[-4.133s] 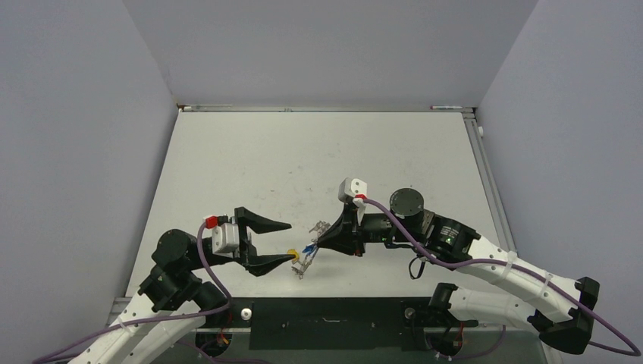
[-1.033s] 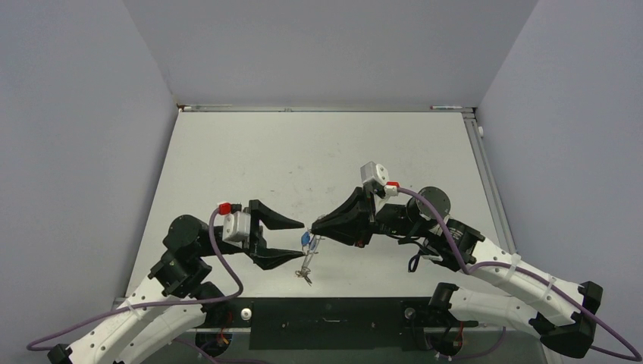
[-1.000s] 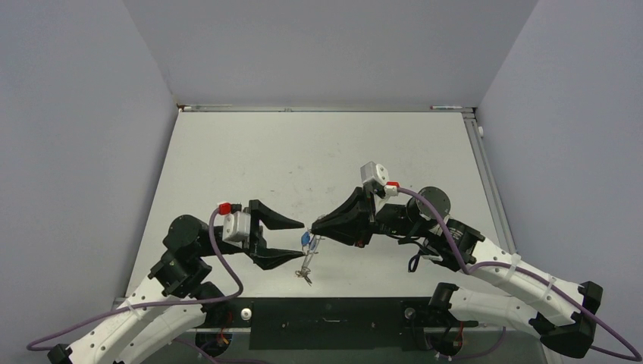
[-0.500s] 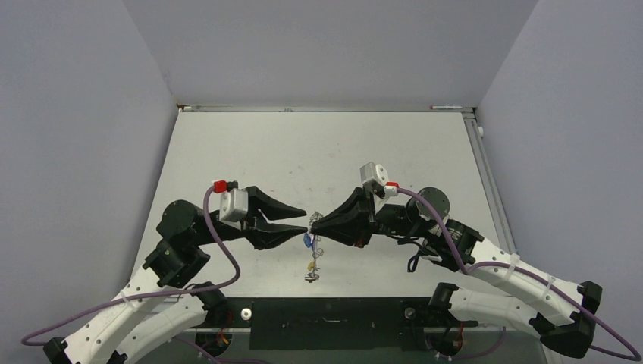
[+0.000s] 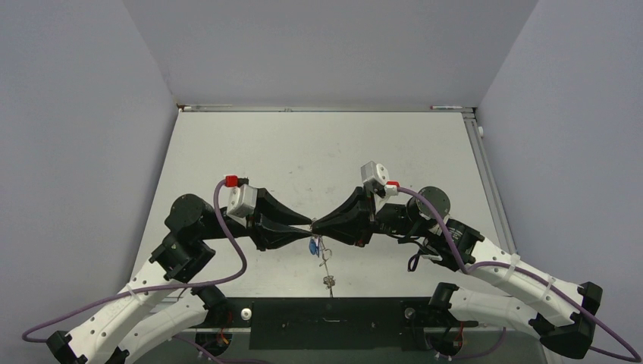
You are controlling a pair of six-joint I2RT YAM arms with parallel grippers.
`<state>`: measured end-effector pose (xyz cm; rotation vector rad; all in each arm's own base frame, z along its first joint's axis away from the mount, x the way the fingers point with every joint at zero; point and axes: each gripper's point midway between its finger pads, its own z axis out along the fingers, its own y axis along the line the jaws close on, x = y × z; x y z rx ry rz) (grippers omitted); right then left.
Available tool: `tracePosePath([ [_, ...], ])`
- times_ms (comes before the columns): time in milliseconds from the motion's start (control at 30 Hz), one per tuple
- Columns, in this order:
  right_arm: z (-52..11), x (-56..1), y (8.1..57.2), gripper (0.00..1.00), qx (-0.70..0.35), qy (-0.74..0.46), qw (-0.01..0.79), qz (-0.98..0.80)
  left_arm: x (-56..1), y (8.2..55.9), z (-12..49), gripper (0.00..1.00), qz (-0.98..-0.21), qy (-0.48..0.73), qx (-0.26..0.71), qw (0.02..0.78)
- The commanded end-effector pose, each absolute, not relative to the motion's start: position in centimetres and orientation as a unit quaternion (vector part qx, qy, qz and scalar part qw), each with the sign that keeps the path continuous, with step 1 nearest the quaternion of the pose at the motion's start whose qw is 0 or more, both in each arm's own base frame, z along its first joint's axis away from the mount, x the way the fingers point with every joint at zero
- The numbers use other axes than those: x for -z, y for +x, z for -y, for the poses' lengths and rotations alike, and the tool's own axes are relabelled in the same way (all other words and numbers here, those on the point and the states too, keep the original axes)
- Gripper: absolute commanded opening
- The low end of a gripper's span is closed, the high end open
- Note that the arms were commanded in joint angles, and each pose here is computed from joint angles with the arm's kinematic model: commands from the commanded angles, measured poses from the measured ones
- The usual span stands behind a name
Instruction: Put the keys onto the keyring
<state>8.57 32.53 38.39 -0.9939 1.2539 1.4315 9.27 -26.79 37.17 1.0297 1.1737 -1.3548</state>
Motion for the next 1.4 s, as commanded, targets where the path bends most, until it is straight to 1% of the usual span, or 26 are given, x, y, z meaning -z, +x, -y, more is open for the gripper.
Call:
tracePosePath([
  [0, -32.1, -42.2, 8.7, 0.05, -0.593, -0.397, 0.524, -0.466, -38.6, 7.8, 26.7, 0.32, -0.456, 0.444, 0.586, 0.502],
  [100, -32.2, -42.0, 8.8, 0.05, -0.590, -0.398, 0.523, -0.469, -38.9, 8.0, 26.6, 0.38, -0.459, 0.438, 0.582, 0.508],
  [300, -32.3, -41.8, 9.0, 0.05, -0.588, -0.397, 0.523, -0.472, -39.3, 8.7, 26.4, 0.39, -0.477, 0.422, 0.570, 0.518],
  [467, -32.4, -42.0, 9.0, 0.05, -0.588, -0.399, 0.525, -0.469, -38.5, 9.2, 26.8, 0.30, -0.491, 0.418, 0.572, 0.507],
  [667, -32.6, -41.9, 9.0, 0.05, -0.589, -0.402, 0.523, -0.468, -38.8, 9.6, 27.3, 0.24, -0.489, 0.402, 0.584, 0.507],
  [733, -32.6, -41.9, 9.0, 0.05, -0.589, -0.401, 0.524, -0.467, -38.8, 9.8, 27.5, 0.20, -0.490, 0.400, 0.586, 0.507],
  [867, -32.6, -42.0, 8.9, 0.05, -0.591, -0.401, 0.524, -0.464, -38.8, 10.2, 27.8, 0.11, -0.494, 0.393, 0.589, 0.505],
  [900, -32.7, -41.9, 9.0, 0.05, -0.590, -0.402, 0.524, -0.464, -38.8, 10.2, 27.9, 0.03, -0.491, 0.392, 0.591, 0.506],
  [933, -32.7, -41.8, 9.0, 0.05, -0.590, -0.403, 0.523, -0.465, -38.9, 10.3, 27.9, 0.00, -0.490, 0.391, 0.591, 0.507],
  [1033, -32.9, -41.5, 9.1, 0.05, -0.589, -0.403, 0.519, -0.470, -39.2, 10.4, 27.8, 0.00, -0.486, 0.377, 0.595, 0.516],
  [1100, -33.0, -41.3, 9.4, 0.05, -0.585, -0.400, 0.517, -0.480, -39.3, 11.2, 27.7, 0.00, -0.500, 0.359, 0.588, 0.525],
  [1167, -33.1, -41.0, 10.3, 0.14, -0.569, -0.393, 0.520, -0.502, -39.3, 12.4, 27.6, 0.00, -0.525, 0.336, 0.569, 0.536],
  [1267, -32.6, -40.7, 11.8, 0.32, -0.537, -0.372, 0.535, -0.536, -38.8, 14.5, 27.1, 0.00, -0.571, 0.303, 0.531, 0.548],
  [1333, -31.9, -40.8, 12.7, 0.42, -0.518, -0.356, 0.548, -0.552, -38.4, 15.7, 26.6, 0.00, -0.595, 0.284, 0.506, 0.556],
  [1367, -31.4, -40.9, 13.1, 0.48, -0.507, -0.344, 0.558, -0.559, -38.0, 16.1, 26.5, 0.00, -0.606, 0.277, 0.497, 0.556],
])
